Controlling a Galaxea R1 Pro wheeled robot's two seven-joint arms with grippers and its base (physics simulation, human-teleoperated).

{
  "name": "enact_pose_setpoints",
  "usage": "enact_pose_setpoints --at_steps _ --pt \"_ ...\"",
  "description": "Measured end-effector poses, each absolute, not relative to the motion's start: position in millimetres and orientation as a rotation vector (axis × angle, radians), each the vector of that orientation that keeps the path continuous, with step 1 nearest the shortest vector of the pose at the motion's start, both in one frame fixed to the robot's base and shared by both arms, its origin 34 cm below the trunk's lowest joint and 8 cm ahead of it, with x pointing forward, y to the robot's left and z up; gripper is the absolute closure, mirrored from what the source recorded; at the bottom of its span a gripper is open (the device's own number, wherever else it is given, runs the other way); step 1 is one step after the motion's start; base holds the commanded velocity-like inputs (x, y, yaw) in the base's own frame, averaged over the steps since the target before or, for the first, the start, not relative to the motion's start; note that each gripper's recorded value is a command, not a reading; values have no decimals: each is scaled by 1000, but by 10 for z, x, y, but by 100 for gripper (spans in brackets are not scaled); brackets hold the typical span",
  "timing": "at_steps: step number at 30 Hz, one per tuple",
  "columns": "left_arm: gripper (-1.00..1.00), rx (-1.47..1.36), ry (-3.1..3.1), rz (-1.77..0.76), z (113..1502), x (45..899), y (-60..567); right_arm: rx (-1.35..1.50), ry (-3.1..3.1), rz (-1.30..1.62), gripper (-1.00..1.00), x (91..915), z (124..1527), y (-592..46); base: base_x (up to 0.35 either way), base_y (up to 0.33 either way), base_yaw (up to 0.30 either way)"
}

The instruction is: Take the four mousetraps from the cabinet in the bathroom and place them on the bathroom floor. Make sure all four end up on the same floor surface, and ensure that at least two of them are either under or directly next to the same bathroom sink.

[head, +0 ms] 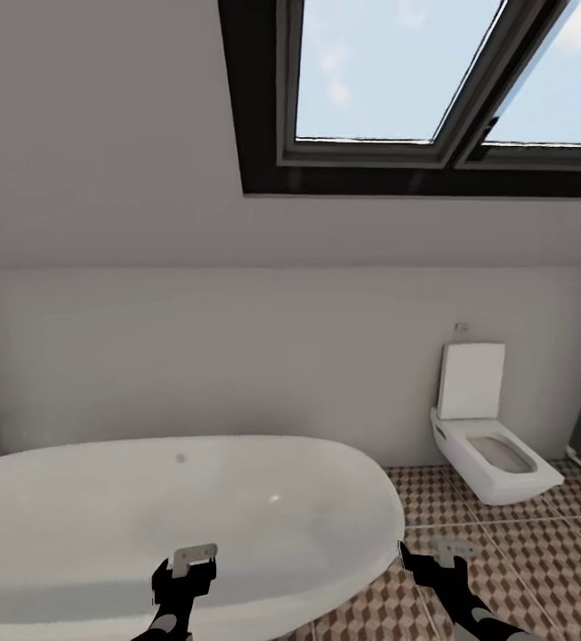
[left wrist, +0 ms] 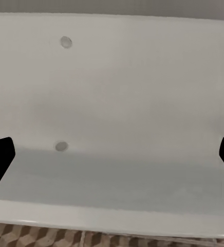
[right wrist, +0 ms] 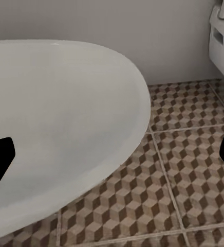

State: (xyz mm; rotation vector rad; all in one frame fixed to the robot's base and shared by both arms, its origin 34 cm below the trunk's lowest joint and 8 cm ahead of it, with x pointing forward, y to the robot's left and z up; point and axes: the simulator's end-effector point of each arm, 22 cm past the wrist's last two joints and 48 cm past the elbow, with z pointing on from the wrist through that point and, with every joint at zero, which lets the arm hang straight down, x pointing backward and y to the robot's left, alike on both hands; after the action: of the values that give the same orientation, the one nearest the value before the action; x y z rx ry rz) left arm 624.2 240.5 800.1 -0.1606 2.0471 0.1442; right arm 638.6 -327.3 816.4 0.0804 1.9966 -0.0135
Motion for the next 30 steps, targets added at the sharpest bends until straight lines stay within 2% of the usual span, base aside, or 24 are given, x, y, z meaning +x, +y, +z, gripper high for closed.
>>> enact_pose_setpoints --at_steps 30 --pt "-100 -162 2031 144 8077 6267 2417 81 1982 -12 -100 6406 8238 -3270 0 0 -292"
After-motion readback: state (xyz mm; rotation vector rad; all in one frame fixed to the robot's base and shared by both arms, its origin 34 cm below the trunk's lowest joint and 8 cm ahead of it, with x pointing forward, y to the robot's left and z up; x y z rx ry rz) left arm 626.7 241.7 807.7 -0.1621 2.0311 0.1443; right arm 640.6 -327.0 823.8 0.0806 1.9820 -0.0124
